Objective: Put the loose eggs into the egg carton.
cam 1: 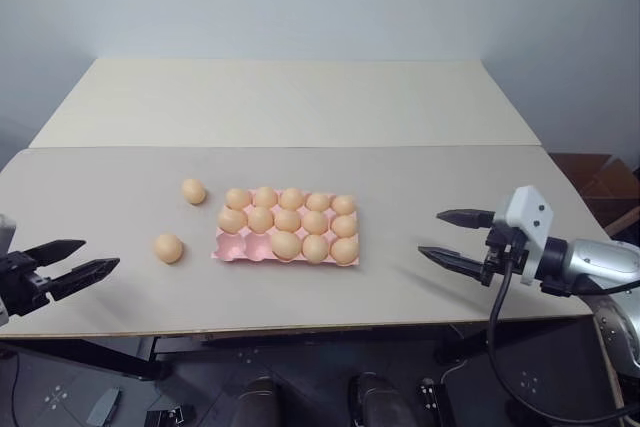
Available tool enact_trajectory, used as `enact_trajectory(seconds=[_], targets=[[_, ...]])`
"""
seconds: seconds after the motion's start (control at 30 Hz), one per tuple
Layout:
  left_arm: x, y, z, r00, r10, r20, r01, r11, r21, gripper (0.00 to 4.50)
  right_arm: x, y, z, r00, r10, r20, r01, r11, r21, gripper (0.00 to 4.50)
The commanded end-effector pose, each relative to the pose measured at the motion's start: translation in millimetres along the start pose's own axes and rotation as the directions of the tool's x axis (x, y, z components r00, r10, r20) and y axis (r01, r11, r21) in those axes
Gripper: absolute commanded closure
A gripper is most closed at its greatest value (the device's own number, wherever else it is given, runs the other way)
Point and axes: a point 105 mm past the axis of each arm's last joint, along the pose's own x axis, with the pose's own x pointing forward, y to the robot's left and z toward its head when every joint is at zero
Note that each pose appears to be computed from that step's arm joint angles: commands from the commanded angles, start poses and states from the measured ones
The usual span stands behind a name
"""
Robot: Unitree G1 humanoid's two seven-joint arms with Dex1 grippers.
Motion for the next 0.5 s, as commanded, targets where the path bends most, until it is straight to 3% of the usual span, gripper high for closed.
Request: enact_trajectory(seconds=[0.03, 0.37, 0.5], targets=[[10, -6, 5, 1.000, -0.007, -0.028, 0.007, 1.000, -0.017, 0.00, 2, 3, 16, 0.998, 0.011, 0.060, -0.008, 0.999, -0.048, 0.68], [63, -26, 8, 0.996, -0.068, -0.057, 0.063, 0.995, -0.083, 0.00, -1, 3, 23, 0.998, 0.001, 0.068, 0.004, 0.997, -0.071, 0.68], [89, -16, -4, 0.984, 0.071, -0.165, -0.084, 0.993, -0.078, 0.00, -1, 3, 27, 0.997, -0.002, 0.081, 0.009, 0.997, -0.082, 0.68]])
